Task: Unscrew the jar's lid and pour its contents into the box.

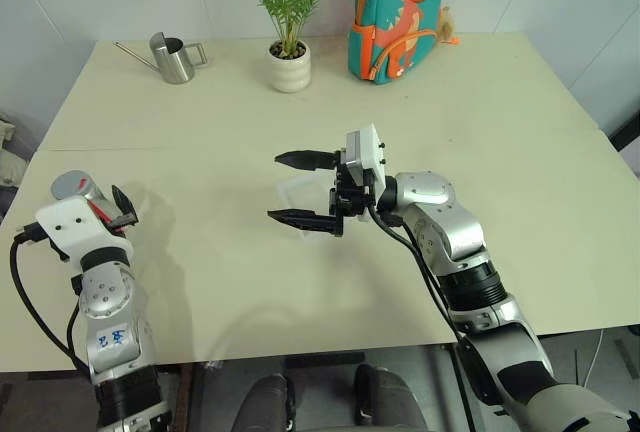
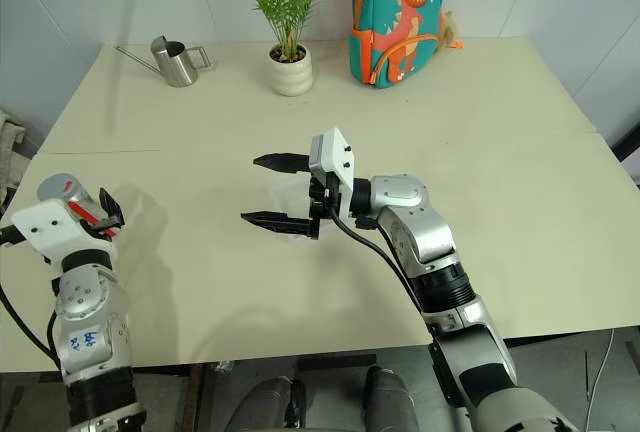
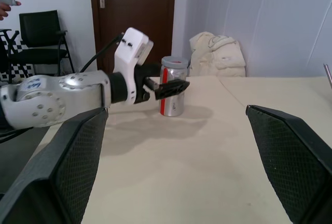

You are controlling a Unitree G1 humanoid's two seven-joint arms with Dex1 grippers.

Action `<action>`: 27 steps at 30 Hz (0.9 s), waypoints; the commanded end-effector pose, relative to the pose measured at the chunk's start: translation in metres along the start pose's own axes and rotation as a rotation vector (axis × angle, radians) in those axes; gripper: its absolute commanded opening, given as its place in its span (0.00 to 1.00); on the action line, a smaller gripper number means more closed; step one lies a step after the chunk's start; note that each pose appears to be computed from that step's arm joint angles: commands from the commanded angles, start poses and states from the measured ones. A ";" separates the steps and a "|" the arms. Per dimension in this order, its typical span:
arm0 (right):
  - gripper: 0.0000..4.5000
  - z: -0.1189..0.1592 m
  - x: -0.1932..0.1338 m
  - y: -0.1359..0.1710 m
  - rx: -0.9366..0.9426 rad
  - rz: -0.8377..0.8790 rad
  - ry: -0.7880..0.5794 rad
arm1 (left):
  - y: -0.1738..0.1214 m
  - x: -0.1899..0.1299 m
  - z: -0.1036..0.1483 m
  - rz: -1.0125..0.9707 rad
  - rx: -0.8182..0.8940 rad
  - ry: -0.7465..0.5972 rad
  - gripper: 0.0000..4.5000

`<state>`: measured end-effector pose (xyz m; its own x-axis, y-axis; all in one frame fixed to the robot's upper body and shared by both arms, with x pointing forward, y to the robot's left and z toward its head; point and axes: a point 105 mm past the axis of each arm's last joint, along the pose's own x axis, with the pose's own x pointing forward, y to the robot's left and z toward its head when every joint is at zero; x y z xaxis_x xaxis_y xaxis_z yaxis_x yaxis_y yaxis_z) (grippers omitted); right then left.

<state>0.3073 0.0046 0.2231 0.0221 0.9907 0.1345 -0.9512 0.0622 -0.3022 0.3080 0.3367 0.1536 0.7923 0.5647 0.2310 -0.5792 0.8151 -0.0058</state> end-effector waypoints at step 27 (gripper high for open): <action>1.00 0.013 -0.006 -0.008 -0.024 -0.086 -0.024 | -0.025 0.023 0.047 -0.180 -0.052 -0.149 0.52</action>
<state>0.3143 0.0008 0.2202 0.0932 0.9856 0.1414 -0.9521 0.1297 -0.2768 0.3358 0.3305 0.1643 0.8507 0.4620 0.2507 -0.4730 0.8809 -0.0181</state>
